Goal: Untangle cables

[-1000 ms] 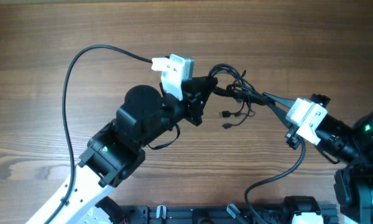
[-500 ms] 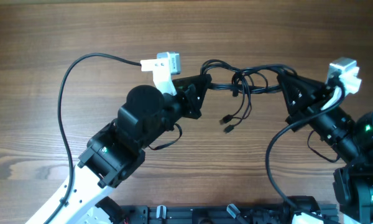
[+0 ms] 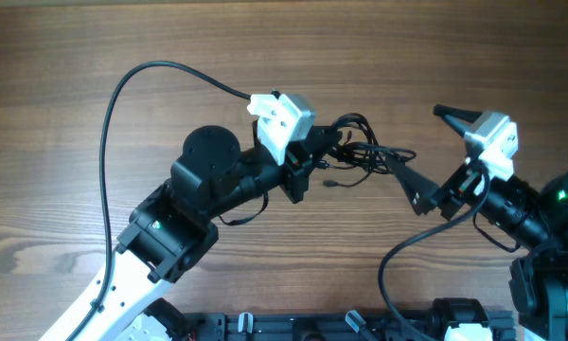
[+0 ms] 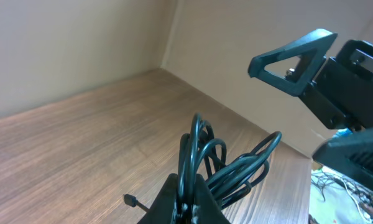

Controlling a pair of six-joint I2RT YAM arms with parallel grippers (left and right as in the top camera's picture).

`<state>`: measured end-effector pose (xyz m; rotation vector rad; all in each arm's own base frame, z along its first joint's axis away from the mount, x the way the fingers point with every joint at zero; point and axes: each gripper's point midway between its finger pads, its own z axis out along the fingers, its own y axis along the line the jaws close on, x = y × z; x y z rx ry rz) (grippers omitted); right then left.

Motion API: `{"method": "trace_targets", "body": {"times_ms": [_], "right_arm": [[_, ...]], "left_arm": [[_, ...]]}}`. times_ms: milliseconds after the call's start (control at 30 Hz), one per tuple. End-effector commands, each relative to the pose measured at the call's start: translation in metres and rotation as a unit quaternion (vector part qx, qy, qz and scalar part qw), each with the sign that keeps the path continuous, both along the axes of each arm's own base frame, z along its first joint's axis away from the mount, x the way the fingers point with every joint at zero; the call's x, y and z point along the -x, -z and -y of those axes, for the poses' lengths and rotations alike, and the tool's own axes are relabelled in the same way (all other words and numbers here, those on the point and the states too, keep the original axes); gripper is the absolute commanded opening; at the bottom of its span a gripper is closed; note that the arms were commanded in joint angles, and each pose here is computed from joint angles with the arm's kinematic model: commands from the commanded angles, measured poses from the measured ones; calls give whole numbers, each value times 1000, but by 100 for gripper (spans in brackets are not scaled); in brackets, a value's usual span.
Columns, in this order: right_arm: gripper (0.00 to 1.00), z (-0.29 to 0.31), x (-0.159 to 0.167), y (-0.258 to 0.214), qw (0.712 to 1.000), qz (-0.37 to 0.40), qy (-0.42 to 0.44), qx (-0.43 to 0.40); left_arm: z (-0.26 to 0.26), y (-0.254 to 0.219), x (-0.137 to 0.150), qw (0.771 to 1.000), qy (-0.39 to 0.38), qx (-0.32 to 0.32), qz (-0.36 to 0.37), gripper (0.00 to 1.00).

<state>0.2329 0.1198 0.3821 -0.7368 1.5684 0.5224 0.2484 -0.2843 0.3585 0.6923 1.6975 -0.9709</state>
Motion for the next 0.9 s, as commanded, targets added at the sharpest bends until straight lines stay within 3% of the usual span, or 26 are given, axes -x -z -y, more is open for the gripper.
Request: {"method": "trace_targets", "body": {"times_ms": [0, 167, 400, 433, 467, 533, 700, 867], "right_arm": [[88, -19, 26, -11, 995, 36, -89, 7], [82, -22, 31, 8, 993, 19, -114, 30], [28, -22, 3, 41, 991, -55, -120, 30], [12, -22, -1, 44, 990, -61, -120, 29], [4, -22, -3, 45, 990, -66, -122, 26], [4, -23, -1, 42, 990, -57, -123, 27], [4, -21, 2, 15, 994, -20, -106, 6], [5, -22, 2, -23, 994, 15, -99, -42]], "left_arm": [[5, -9, 9, 999, 27, 3, 29, 4], [6, -25, 8, 998, 24, 39, 32, 4], [13, -31, 18, 997, 40, 59, 20, 4], [16, -31, 21, 997, 46, 59, 20, 4], [17, -31, 23, 997, 49, 59, 19, 4], [14, -31, 16, 998, 29, 58, 20, 4], [-29, -10, -37, 973, -188, 97, -91, 4], [-38, 17, -38, 967, -217, 53, -119, 4]]}}
